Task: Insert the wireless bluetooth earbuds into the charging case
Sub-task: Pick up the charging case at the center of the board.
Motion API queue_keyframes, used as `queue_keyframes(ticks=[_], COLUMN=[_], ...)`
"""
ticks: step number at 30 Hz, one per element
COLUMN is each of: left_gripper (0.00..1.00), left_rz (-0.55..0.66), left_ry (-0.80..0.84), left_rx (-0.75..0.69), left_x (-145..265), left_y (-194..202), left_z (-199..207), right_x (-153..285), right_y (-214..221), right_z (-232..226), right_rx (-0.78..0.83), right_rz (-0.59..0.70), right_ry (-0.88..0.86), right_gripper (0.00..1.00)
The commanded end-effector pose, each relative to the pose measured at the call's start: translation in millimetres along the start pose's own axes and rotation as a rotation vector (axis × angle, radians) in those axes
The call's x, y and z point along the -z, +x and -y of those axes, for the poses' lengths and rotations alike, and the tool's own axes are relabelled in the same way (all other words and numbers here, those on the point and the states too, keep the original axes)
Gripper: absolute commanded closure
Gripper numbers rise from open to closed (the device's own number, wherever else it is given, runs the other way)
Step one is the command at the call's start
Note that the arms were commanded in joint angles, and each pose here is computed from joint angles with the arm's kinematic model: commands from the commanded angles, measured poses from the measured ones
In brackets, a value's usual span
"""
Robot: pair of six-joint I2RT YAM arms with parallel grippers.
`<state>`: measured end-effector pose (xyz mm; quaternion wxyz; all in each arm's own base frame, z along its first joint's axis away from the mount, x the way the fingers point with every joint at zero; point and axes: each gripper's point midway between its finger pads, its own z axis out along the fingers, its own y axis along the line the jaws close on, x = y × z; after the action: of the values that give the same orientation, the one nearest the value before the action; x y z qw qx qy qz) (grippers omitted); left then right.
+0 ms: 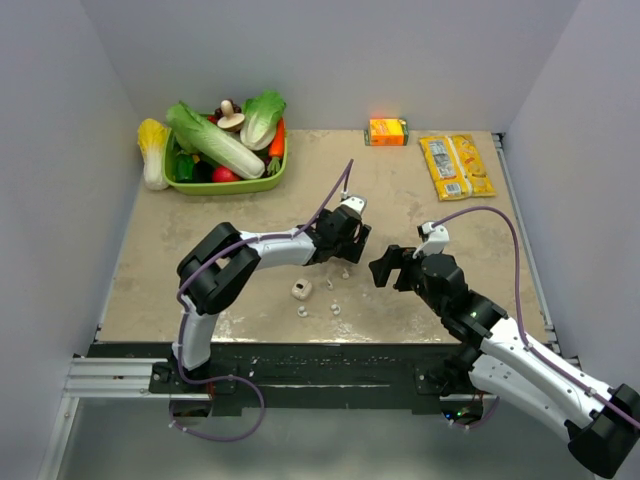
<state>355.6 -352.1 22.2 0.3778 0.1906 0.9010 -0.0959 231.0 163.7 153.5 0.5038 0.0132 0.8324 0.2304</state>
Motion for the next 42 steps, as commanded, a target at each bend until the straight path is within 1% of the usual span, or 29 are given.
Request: queue_keyframes(ticks=[1,9,15,18,19,20,25,28,29,30,31,32,33,34,36,37,39,40,42], left_gripper=[0.1,0.11,0.09,0.11,0.14,0.21,0.35,0.55,0.71,0.8,0.88,1.0,1.0,1.0,1.0,1.0,1.0,1.0,1.0], left_rz=[-0.049,-0.067,-0.076,-0.079,-0.078,-0.081,-0.1,-0.094,-0.078,-0.064,-0.031,-0.008,0.037,0.089,0.175,0.247,0.349,0.425,0.521], left_ry=[-0.012,-0.023,-0.037,-0.037,-0.034,-0.031,-0.02,-0.002,0.003,0.01,0.018,0.025,0.043,0.059,0.083,0.098,0.138,0.164,0.242], left_rx=[0.001,-0.057,-0.095,-0.107,-0.109,-0.114,-0.125,-0.126,-0.121,-0.116,-0.108,-0.105,-0.095,-0.084,-0.066,-0.04,-0.01,0.007,0.018], left_x=[-3.2,-2.4,-3.0,-2.9,-3.5,-3.7,-4.0,-2.6,0.4,1.2,7.2,10.6,11.9,23.3,33.9,50.4,66.4,85.5,105.0], left_y=[13.9,19.4,22.0,23.2,23.3,23.7,30.9,31.9,27.6,27.9,18.6,13.9,8.9,-6.3,-16.5,-35.3,-44.6,-60.7,-60.9], left_z=[1.7,-3.2,-6.1,-5.6,-5.0,-4.7,-3.1,-1.2,-0.6,-0.4,0.6,1.0,3.0,4.8,5.3,5.0,5.1,5.7,9.1], right_x=[1.0,1.3,0.7,0.4,0.3,0.1,0.3,0.3,0.4,1.1,1.4,2.3,4.2,5.9,10.7,12.1,16.3,17.7,20.8], right_y=[-5.5,-5.5,-4.4,-4.4,-4.7,-4.4,-4.6,-5.4,-5.0,-7.6,-7.7,-8.9,-15.4,-16.0,-28.7,-30.5,-42.8,-46.2,-56.6], right_z=[-1.5,-1.4,-1.1,-1.2,-1.4,-1.3,-0.9,-1.0,-1.0,-3.0,-2.1,-3.5,-7.3,-8.1,-14.0,-14.2,-19.0,-18.2,-22.7], right_rx=[-0.012,-0.013,-0.011,-0.01,-0.01,-0.01,-0.008,-0.011,-0.011,-0.012,-0.012,-0.013,-0.016,-0.015,-0.022,-0.021,-0.022,-0.015,-0.007], right_rz=[0.029,0.03,0.027,0.025,0.025,0.025,0.025,0.027,0.025,0.029,0.026,0.024,0.033,0.026,0.046,0.046,0.071,0.075,0.091], right_ry=[-0.006,-0.007,-0.005,-0.004,-0.004,-0.004,-0.002,-0.001,-0.002,-0.006,-0.001,-0.003,-0.011,-0.01,-0.021,-0.019,-0.028,-0.019,-0.024], right_gripper=[0.06,0.06,0.06,0.06,0.06,0.06,0.06,0.06,0.06,0.06,0.06,0.06,0.06,0.06,0.06,0.06,0.06,0.06,0.06])
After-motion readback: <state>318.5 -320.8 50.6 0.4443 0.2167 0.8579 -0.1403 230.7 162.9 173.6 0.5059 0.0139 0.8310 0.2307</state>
